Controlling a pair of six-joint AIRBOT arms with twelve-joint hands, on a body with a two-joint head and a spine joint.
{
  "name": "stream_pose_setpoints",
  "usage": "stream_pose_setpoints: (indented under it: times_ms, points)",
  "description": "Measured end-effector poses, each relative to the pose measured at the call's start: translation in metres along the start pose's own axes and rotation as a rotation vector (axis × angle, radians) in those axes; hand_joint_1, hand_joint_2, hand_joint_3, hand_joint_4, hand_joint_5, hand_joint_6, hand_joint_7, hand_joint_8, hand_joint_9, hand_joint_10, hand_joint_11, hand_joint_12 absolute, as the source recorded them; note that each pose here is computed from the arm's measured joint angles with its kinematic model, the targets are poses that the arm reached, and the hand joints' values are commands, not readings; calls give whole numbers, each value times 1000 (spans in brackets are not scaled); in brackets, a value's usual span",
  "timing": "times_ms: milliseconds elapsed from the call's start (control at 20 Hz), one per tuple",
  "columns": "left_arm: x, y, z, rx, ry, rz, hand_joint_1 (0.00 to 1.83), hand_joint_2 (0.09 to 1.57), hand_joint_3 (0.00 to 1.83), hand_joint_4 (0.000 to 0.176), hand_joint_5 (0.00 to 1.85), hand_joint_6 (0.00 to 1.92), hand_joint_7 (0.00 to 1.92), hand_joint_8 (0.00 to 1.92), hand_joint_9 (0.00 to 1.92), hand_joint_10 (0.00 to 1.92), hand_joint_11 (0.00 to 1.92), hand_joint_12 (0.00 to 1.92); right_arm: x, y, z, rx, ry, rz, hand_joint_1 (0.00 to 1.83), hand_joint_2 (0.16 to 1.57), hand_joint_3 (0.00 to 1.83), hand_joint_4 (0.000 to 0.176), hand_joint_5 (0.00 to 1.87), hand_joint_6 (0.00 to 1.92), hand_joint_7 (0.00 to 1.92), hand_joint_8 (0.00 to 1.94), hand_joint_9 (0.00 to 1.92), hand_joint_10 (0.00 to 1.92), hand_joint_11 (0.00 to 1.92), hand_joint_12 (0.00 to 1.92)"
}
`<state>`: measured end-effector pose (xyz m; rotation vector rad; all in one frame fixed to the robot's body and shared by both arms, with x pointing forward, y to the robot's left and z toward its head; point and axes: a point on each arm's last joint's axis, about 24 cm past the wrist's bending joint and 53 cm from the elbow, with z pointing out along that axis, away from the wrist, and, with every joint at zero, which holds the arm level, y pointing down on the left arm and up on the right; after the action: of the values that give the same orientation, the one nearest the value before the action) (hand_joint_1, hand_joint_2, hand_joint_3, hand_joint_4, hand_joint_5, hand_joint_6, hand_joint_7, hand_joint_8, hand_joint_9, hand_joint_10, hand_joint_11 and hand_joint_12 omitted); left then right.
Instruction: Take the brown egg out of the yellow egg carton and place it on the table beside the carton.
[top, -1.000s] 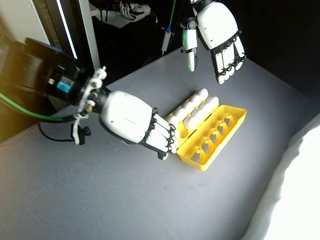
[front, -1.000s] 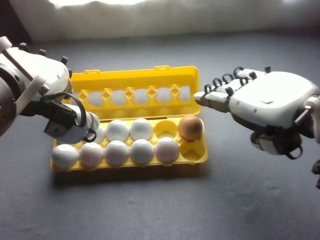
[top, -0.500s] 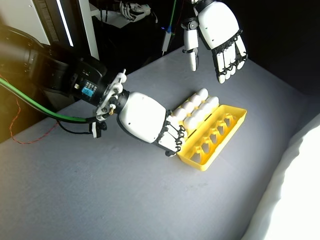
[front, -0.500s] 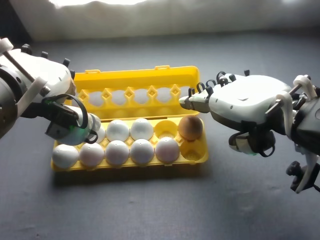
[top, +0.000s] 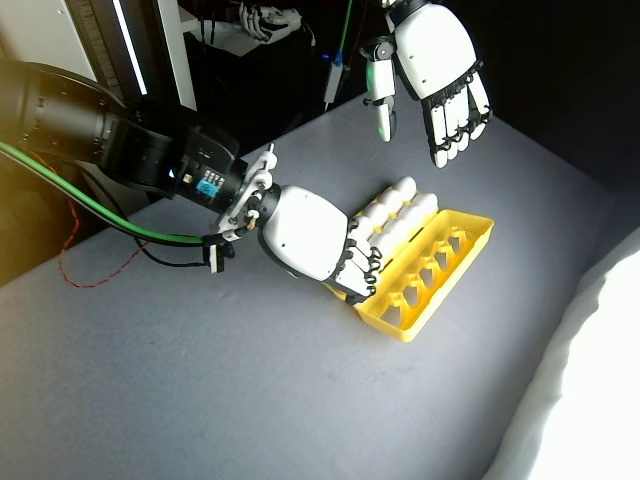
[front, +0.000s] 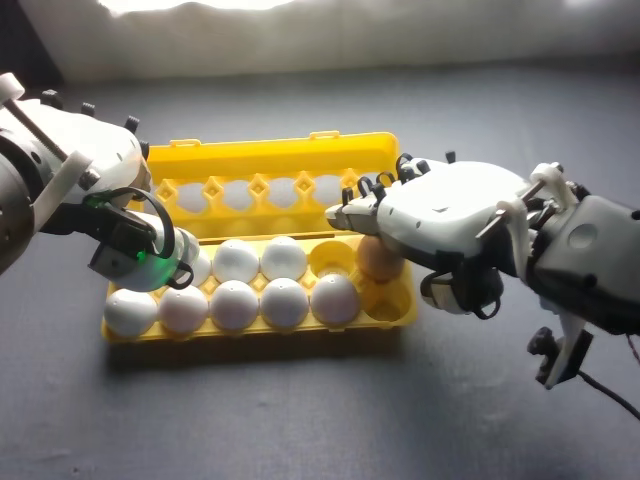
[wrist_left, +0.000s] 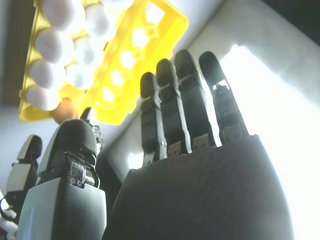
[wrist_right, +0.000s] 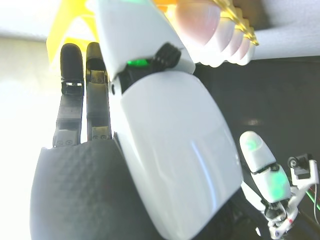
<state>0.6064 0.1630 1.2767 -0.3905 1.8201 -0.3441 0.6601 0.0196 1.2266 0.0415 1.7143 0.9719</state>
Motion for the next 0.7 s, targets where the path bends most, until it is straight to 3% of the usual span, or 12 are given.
stream_pose_setpoints:
  times_ms: [100,300,400,700]
  points:
    - [0,0,0,0,-2,1,257,1302,0,0,476,5,525,5,480,8,46,791,12,0,1,-2,18,-7,1540,1068,0,0,273,15,322,14,344,119,0,1315]
    - [-5,1,1,-3,-32,23,172,1333,6,0,424,4,481,4,435,4,0,800,19,-4,3,-6,8,-51,1526,1102,7,0,283,12,309,2,322,104,0,1279]
    - [-5,1,1,1,-35,32,228,1326,0,0,436,3,490,2,437,3,1,788,18,-7,4,-3,4,-47,1520,1091,2,0,296,14,331,8,361,121,0,1316]
    - [-4,-1,1,9,-30,31,172,1334,3,0,432,3,493,4,452,5,3,787,11,-6,8,-23,-20,-50,1521,1111,10,0,310,12,353,8,370,124,0,1340]
